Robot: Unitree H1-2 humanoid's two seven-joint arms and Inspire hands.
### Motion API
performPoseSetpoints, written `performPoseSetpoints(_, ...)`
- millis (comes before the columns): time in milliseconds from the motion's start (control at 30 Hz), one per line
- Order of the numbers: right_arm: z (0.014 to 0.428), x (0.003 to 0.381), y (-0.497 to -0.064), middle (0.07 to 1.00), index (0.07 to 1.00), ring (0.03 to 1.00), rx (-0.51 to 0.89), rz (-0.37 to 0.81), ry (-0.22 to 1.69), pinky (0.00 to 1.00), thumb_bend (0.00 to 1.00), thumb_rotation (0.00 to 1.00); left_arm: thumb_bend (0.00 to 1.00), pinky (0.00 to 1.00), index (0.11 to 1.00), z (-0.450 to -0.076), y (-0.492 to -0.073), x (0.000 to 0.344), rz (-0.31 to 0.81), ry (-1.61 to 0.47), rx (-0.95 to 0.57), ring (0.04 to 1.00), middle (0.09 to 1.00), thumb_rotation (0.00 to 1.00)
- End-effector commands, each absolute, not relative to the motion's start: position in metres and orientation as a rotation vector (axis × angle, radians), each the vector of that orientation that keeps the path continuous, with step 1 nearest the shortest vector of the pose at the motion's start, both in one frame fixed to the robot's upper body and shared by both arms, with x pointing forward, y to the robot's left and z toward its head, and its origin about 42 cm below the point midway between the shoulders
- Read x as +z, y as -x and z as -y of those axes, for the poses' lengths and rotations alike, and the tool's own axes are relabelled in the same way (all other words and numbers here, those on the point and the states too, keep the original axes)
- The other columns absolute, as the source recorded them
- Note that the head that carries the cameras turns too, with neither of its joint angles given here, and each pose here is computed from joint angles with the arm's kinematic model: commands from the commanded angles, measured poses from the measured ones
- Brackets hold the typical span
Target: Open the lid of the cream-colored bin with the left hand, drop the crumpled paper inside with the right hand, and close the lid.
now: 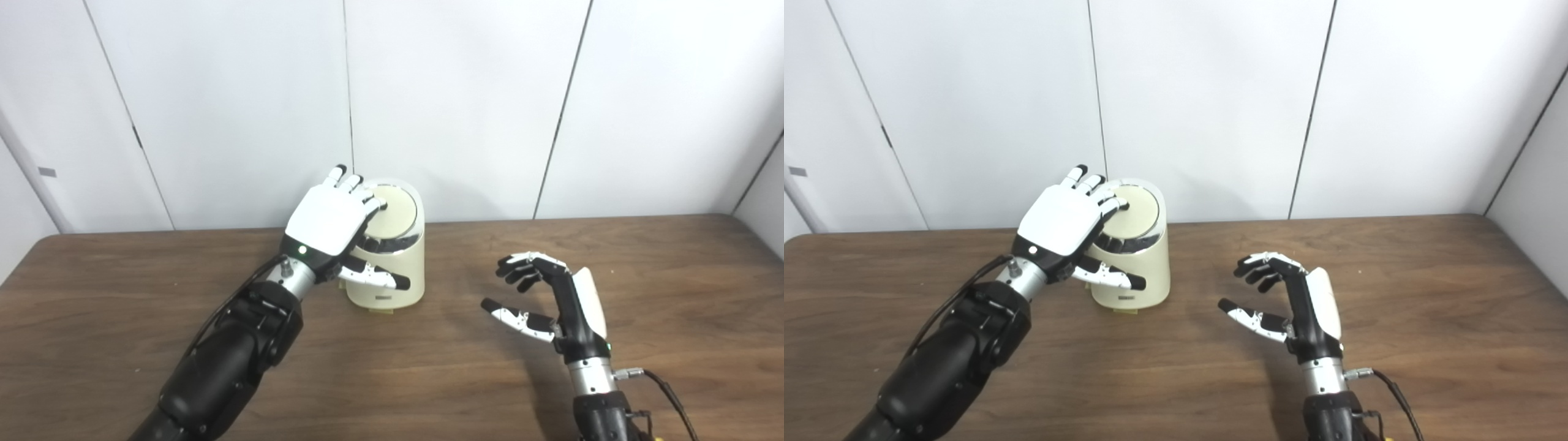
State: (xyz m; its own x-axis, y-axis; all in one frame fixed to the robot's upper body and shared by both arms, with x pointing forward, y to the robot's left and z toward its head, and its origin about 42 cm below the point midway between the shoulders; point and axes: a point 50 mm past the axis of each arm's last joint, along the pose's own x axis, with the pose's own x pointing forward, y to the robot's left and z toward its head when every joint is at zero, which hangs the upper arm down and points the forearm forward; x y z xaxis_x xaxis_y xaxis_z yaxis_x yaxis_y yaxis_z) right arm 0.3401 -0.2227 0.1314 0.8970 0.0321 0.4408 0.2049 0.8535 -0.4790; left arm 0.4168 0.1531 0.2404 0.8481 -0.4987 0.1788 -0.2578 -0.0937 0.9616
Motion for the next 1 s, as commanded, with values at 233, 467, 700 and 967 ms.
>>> performPoseSetpoints(233, 0.215, 0.098, -0.322, 0.615, 0.494, 0.516, -0.081, 0.374, 0.526, 0.39, 0.48, 0.14, 0.99, 1.00, 0.796, -0.157, -0.407, 0.218, 0.516, -1.702, -0.279, 0.918, 0.826, 0.98)
performPoseSetpoints(467, 0.214, 0.100, -0.321, 0.620, 0.494, 0.534, -0.082, 0.370, 0.529, 0.40, 0.48, 0.14, 0.99, 1.00, 0.790, -0.158, -0.408, 0.199, 0.484, -1.749, -0.314, 0.903, 0.815, 0.97)
performPoseSetpoints(700, 0.213, 0.101, -0.321, 0.617, 0.494, 0.524, -0.082, 0.375, 0.525, 0.40, 0.49, 0.14, 0.98, 1.00, 0.792, -0.159, -0.416, 0.179, 0.434, -1.825, -0.374, 0.901, 0.816, 0.97)
performPoseSetpoints(967, 0.211, 0.105, -0.320, 0.613, 0.494, 0.524, -0.083, 0.374, 0.516, 0.40, 0.49, 0.14, 0.99, 1.00, 0.768, -0.157, -0.419, 0.170, 0.454, -1.893, -0.415, 0.890, 0.801, 0.94)
